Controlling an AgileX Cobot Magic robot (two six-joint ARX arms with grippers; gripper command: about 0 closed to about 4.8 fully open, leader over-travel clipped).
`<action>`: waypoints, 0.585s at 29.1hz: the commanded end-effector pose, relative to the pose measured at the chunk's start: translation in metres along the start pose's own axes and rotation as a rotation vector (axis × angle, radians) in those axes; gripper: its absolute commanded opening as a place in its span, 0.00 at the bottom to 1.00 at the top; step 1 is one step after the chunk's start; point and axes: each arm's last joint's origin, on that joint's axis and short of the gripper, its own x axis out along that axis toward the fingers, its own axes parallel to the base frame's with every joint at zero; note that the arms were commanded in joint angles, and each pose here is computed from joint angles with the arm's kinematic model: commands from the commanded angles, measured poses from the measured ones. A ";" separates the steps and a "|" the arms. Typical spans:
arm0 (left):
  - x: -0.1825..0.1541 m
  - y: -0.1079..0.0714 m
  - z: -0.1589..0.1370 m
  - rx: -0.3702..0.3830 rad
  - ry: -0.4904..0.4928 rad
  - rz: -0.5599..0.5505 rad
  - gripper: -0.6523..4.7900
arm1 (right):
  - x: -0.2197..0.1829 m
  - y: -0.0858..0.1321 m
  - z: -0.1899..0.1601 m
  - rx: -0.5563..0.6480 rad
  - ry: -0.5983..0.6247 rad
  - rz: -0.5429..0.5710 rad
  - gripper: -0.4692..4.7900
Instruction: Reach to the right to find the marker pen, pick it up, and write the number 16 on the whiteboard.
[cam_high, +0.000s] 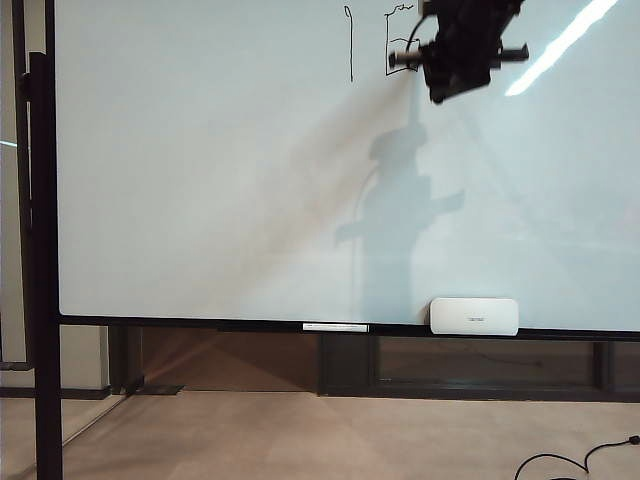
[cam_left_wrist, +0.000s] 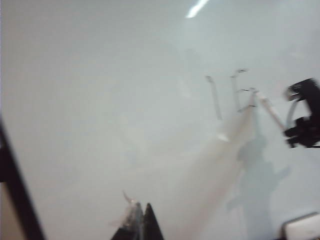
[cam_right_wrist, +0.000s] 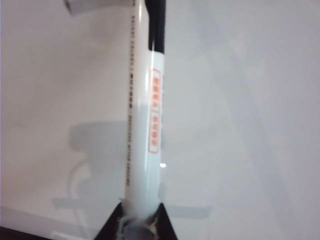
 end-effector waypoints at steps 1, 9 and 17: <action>-0.022 0.008 0.006 0.036 0.036 0.111 0.11 | -0.033 -0.003 0.033 0.019 -0.077 0.025 0.09; -0.082 0.031 0.030 0.066 0.256 0.330 0.11 | -0.147 -0.026 0.090 -0.012 -0.095 0.023 0.09; -0.123 0.042 0.041 0.080 0.327 0.405 0.11 | -0.288 -0.055 0.110 -0.072 -0.103 0.041 0.09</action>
